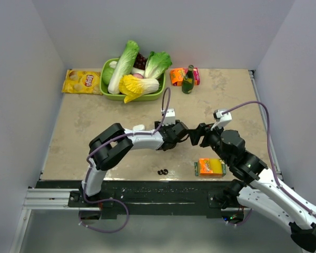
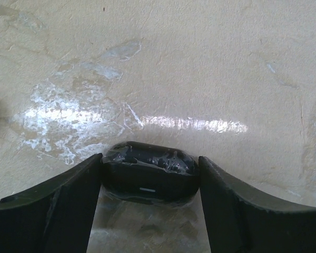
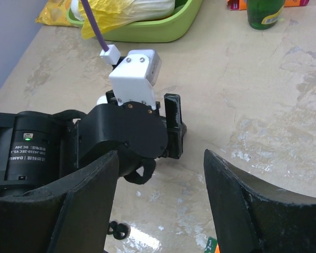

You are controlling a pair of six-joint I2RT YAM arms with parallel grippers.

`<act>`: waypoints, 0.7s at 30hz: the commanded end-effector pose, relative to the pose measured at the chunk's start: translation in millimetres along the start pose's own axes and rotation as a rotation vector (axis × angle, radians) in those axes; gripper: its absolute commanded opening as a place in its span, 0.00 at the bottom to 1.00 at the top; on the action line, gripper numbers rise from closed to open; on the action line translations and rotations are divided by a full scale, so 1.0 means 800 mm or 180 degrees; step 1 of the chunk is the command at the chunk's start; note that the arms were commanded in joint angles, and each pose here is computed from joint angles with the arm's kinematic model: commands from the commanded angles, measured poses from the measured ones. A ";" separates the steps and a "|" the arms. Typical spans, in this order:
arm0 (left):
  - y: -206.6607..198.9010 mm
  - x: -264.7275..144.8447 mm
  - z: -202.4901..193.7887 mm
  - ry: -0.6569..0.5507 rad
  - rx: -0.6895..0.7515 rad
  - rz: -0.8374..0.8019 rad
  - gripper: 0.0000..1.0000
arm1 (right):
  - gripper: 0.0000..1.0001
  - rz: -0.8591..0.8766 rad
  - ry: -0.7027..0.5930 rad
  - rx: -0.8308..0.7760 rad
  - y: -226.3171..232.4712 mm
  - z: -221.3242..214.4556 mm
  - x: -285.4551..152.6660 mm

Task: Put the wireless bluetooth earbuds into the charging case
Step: Pick up the charging case at the center of the board.

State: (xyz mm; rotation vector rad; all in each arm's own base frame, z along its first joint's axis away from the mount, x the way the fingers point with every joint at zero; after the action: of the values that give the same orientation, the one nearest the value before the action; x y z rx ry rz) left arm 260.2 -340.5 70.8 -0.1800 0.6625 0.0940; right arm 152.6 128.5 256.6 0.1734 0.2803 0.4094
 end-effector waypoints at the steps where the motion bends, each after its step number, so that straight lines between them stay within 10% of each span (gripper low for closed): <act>1: 0.044 0.000 -0.040 0.0499 0.0263 0.0059 0.00 | 0.69 0.0021 -0.0191 0.0086 0.006 0.030 -0.010; 15: 0.111 -0.175 0.084 -0.1398 0.0340 -0.2738 0.00 | 0.64 0.0981 -0.0330 0.0121 0.056 0.090 -0.014; 21: 0.181 -0.198 0.042 -0.2161 0.0735 -0.3440 0.00 | 0.92 0.1425 -0.0050 -0.0196 0.073 0.085 0.000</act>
State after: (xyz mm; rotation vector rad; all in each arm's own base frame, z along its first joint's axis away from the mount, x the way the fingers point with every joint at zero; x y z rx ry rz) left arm 151.1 -204.7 152.6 -0.2828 0.1659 -0.7029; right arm 155.1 160.1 318.4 0.2149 0.2341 0.6792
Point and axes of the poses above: each gripper's point midway between its finger pads, its own x axis out along the fingers, its own y axis along the line the jaws close on, z = x × y, the point moved 9 cm from there along -x, back along the fingers, and after that the axes turned 6 degrees about -x, right-handed, at the moved point
